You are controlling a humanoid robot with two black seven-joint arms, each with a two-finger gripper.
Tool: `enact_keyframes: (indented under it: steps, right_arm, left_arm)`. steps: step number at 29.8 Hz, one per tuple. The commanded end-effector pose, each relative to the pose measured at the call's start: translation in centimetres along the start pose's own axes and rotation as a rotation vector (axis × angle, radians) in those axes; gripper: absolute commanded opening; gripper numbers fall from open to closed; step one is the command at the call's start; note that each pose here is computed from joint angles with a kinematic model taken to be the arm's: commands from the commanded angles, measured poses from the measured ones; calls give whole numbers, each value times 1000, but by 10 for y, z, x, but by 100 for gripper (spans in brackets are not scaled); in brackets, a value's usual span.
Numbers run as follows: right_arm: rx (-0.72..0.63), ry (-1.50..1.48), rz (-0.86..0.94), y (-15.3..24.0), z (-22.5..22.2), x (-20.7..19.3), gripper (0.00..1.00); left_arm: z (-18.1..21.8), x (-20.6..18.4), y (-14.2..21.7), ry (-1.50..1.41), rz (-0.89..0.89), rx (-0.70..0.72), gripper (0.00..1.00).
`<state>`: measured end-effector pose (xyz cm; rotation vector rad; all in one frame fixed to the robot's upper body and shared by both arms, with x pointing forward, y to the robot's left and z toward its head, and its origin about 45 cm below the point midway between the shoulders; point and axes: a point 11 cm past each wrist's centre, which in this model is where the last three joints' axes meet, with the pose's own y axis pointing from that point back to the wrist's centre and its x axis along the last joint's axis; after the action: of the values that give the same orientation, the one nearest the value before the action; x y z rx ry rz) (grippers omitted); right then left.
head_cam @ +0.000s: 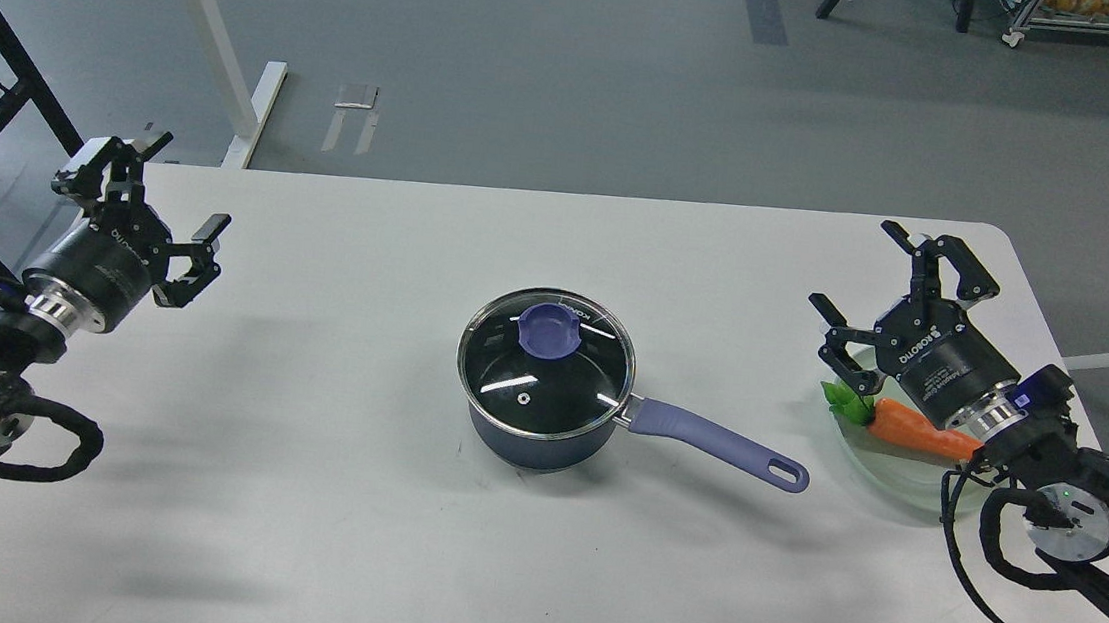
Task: Open pot lid
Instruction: 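Raise the right gripper and swing it toward the purple pot handle, then lower the right gripper onto the purple handle and close it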
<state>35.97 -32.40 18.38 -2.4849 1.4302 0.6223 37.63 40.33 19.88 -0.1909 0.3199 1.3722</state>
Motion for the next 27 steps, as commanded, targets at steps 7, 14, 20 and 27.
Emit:
enact_keyframes:
  steps: [7,14,20,27]
  right_arm:
    - [-110,685,-319,-7,-84,-59,99]
    - [-229,1305,-633,-7,-109,-116,99]
    - [-392,1622,-880,-24,-79,-135,99]
    - [-484,1936,-1134,-28,-39,-135,99]
  left_arm:
    - [16,-23,-14,-30,-98,-53,99]
    - [25,-43,-19,-74,-173,-85,99]
    - [29,-54,-21,-71,-199,-96,99]
    - [35,-67,-20,-140,-266,-92,99]
